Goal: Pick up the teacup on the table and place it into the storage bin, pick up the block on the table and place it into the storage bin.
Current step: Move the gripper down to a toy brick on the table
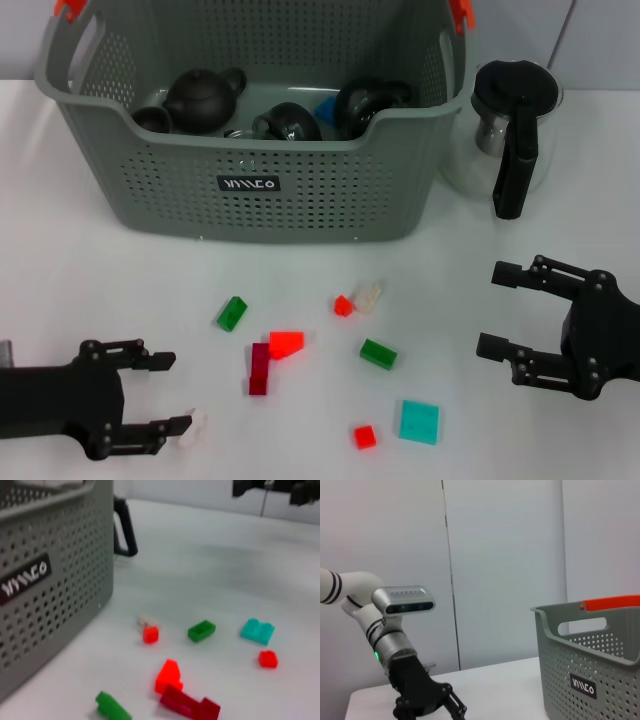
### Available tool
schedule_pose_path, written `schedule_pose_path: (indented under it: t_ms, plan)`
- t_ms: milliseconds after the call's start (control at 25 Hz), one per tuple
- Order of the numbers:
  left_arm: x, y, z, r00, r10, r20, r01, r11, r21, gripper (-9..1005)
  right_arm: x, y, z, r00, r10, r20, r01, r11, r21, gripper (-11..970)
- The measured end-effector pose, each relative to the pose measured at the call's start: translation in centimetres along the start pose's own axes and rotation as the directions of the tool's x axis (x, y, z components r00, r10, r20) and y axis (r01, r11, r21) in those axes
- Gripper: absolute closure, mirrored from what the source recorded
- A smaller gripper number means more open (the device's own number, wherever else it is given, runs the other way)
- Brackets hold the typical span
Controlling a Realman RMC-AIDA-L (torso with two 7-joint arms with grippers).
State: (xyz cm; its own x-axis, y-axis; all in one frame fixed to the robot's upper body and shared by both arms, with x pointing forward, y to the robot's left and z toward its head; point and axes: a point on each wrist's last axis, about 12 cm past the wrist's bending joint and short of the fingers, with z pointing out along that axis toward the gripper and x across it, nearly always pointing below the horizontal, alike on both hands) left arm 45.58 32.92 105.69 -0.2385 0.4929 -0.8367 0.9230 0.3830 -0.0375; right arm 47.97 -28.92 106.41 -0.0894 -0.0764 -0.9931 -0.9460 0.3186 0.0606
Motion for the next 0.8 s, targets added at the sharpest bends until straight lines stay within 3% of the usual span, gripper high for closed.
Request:
schedule_pose_path:
  t_ms: [440,800]
  plan:
    - [1.6,-0.9,0.7,0.998,-0.052,-0.032,0.051,0.998,-0.022,268,0.1,0.0,0.0,1.000,0.005,-0.003,-0.005,1.000,0.004,137]
    - [1.7,-1.0,0.8,0.999,-0.002,-0.035,0.001,1.000,-0.015,270,0.2,0.0,0.1,1.000,0.005,-0.006,-0.005,1.000,0.007,135]
